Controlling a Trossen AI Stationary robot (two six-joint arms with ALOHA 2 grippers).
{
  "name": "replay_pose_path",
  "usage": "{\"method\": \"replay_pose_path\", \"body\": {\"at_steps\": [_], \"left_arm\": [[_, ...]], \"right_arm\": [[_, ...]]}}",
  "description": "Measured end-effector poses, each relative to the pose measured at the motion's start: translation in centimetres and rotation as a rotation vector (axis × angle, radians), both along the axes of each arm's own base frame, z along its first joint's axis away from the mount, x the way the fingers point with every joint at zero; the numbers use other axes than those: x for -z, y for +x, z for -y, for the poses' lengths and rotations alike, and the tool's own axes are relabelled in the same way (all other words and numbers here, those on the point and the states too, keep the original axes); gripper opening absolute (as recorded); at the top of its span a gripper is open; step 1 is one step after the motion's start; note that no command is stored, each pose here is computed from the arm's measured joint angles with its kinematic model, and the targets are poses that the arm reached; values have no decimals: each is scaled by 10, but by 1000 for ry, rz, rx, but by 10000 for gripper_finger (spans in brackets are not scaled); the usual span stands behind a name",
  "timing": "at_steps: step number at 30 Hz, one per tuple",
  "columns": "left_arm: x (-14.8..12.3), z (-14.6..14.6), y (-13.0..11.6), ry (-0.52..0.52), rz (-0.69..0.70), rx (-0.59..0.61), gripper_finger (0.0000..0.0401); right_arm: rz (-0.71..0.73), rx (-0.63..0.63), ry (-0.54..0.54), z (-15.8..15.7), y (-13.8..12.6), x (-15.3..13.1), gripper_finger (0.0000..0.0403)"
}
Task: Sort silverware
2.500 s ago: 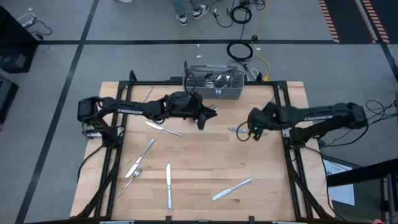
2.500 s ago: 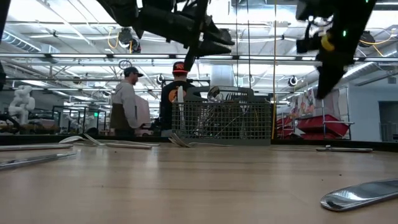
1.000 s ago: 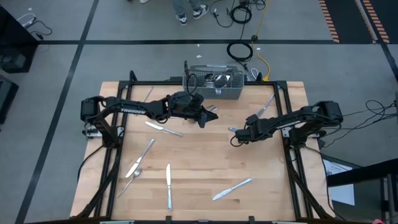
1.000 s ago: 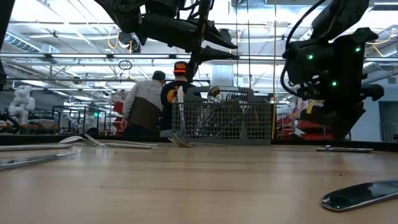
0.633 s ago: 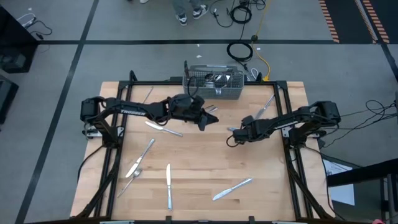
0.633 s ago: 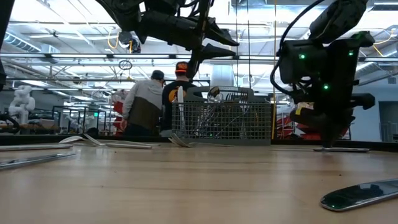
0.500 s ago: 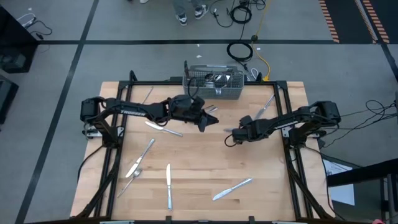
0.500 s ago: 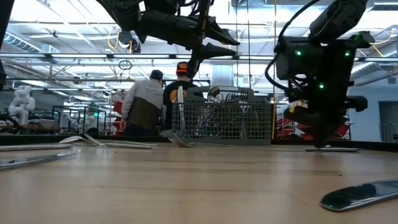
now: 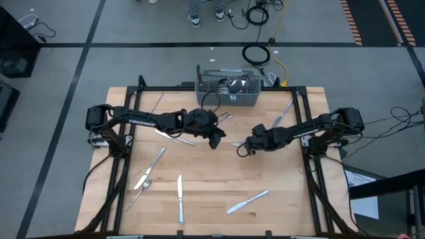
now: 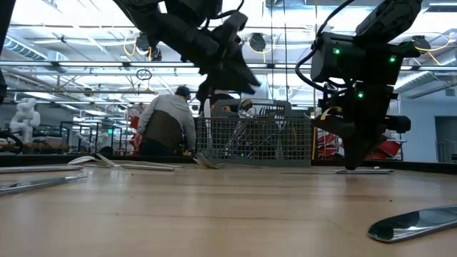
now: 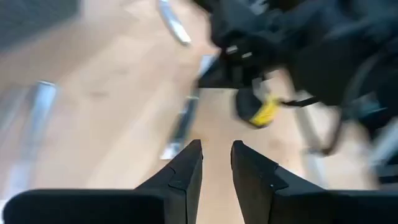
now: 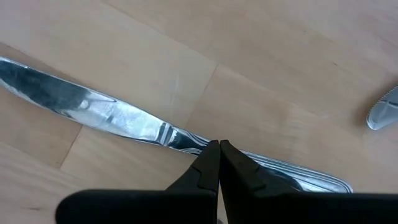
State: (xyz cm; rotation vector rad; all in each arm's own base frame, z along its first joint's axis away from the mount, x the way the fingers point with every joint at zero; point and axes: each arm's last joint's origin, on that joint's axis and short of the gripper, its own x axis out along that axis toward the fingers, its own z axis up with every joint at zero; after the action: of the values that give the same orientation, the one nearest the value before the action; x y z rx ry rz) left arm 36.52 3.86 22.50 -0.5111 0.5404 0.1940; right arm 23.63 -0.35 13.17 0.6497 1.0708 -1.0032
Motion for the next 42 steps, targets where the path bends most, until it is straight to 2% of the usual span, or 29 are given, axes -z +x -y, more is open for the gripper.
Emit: {"method": "replay_pose_path", "body": {"at_steps": [5,9,14,18,22,24,33,37,42], "left_arm": [[6,18,5,227,-21,40,93],[25,33,13,353,-80,69,93],[58,42,22,355,-139,103,93],[72,48,27,389,-169,129,93],[76,51,28,481,-202,209,93],[77,50,27,512,-222,201,93],[75,45,29,520,-200,176,93],[69,46,34,565,-147,192,93],[65,46,37,656,-186,268,93]], "right_arm": [[21,6,14,0,2,0,0],[49,7,26,-1,4,0,0],[57,15,30,-1,5,0,0],[76,15,37,-1,6,0,0],[99,2,52,-2,9,-1,0],[103,1,53,-2,9,-1,0],[109,-2,53,-2,10,-1,0],[122,-3,54,-2,11,-1,0],[127,0,54,-2,11,-1,0]]}}
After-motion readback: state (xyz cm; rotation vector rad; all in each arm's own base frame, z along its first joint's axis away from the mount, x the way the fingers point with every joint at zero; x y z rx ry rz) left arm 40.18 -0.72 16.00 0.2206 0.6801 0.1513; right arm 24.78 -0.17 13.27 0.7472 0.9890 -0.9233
